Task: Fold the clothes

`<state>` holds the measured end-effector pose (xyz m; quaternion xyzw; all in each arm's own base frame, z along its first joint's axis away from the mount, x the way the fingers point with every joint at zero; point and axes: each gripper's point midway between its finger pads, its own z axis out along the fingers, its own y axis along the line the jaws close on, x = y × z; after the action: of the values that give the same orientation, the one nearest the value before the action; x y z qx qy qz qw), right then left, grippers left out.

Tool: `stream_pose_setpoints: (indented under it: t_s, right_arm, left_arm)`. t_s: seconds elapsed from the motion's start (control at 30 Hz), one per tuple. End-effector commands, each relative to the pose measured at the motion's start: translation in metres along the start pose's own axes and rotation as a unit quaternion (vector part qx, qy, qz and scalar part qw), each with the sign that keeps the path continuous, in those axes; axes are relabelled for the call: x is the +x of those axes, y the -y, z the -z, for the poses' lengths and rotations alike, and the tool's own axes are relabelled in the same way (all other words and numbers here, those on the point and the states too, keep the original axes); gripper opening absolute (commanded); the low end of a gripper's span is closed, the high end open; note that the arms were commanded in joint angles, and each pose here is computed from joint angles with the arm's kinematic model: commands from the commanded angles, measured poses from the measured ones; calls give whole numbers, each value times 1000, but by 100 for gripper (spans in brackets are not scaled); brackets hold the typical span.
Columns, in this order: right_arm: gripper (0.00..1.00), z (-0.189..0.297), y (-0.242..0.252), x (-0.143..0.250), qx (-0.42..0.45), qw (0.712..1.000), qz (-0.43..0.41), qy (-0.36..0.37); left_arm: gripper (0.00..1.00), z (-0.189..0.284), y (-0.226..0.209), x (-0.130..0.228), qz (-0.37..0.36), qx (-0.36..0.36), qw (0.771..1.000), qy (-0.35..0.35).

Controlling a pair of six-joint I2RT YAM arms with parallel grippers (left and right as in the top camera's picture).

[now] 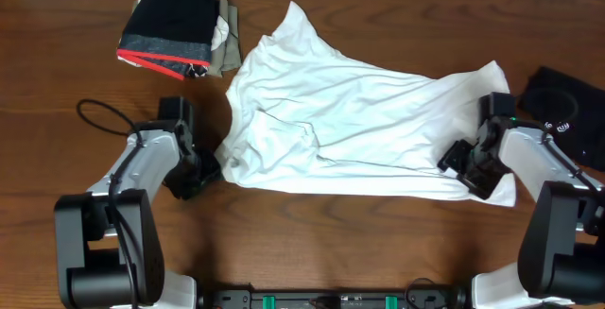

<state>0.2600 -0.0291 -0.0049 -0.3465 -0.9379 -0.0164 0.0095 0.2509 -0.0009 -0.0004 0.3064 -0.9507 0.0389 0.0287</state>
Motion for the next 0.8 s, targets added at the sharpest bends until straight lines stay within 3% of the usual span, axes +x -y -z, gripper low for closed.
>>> stream_pose_setpoints:
  t_s: [0.0, 0.27, 0.4, 0.53, 0.77]
  right_arm:
    - [73, -7, 18, -8, 39, 999, 21, 3]
    - [85, 27, 6, -26, 40, 998, 55, 8]
    - [89, 53, 9, -36, 63, 997, 48, 15]
    - [90, 63, 14, -39, 69, 997, 23, 16]
    - [89, 50, 34, -24, 83, 996, 8, -17]
  left_arm:
    - [45, 4, -5, -6, 8, -8, 1000, 11]
    - [45, 39, 4, -13, 0, 29, 997, 69]
    - [47, 76, 29, -5, -57, 93, 987, 117]
    - [49, 93, 62, 24, -124, 156, 974, 108]
    - [49, 78, 104, 56, -192, 166, 964, 81]
